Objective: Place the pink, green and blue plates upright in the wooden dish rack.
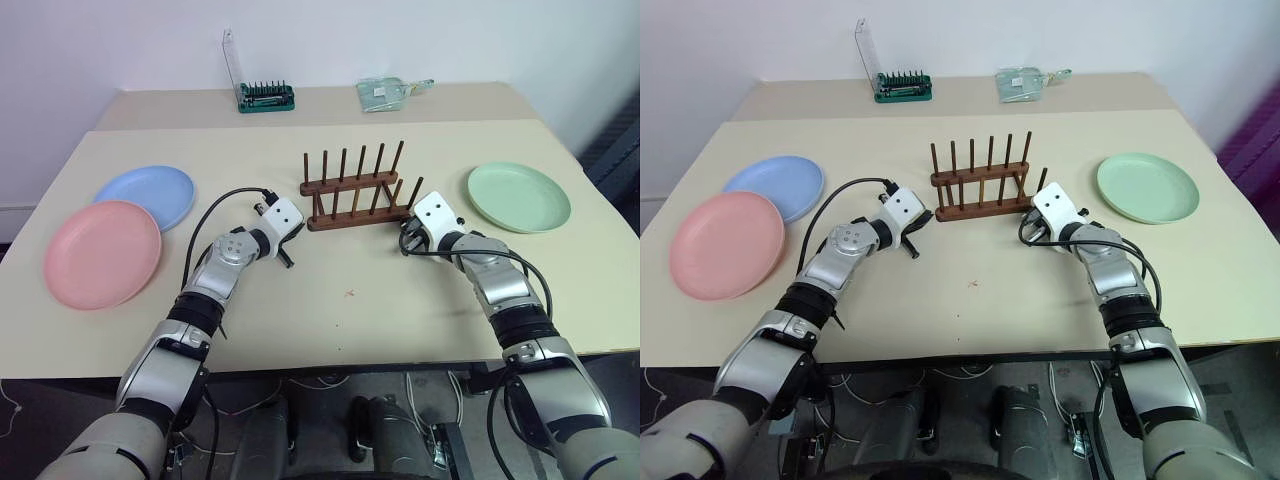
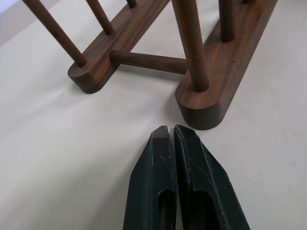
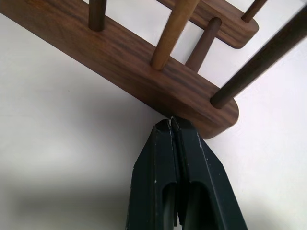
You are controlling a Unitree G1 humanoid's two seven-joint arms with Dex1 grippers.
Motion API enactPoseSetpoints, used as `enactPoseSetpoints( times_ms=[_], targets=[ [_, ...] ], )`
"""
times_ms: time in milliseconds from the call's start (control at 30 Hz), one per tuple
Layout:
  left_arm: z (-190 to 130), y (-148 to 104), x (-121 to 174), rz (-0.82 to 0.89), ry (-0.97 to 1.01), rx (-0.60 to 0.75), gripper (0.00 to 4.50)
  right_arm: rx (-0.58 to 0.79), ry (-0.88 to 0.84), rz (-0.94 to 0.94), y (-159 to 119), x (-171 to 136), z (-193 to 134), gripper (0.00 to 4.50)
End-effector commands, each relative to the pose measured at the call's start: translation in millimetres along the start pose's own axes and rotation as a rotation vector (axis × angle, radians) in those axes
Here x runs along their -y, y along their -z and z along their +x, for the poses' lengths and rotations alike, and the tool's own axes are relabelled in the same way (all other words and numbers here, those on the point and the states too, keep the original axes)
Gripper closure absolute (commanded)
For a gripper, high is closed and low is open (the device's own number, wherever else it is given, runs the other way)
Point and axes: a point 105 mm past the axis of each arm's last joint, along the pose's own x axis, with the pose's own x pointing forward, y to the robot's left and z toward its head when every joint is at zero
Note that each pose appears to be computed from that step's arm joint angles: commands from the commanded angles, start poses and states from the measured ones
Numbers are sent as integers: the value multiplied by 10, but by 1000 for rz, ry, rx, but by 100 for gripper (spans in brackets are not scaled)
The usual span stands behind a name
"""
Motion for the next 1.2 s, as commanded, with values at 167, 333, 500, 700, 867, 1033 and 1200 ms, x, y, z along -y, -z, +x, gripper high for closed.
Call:
enactPoseSetpoints(
  times_ms=[167,333,500,700,867,1033,1200],
  targets=[
    [-154,359,39,-48,17,-121,435,28,22,-14,-27,94,-186,450],
    [-325,278,241,-17,183,-85,435,31,-6,-49,-28,146,-385,450],
    [-442,-35,418,-27,295,48,438,27,-20,-47,-82,320,-584,322],
    [-606,-268,548,-35,380,123,438,17,38,-155,-217,630,-753,27],
    [-866,-281,296,-135,291,135,438,126,-158,-241,-450,300,-807,5],
    [-1530,-227,-182,-310,83,155,309,210,-411,-233,-630,-232,-884,0],
    [-2369,60,-848,-376,-396,90,116,309,-598,-198,-836,-723,-862,0]
  ],
)
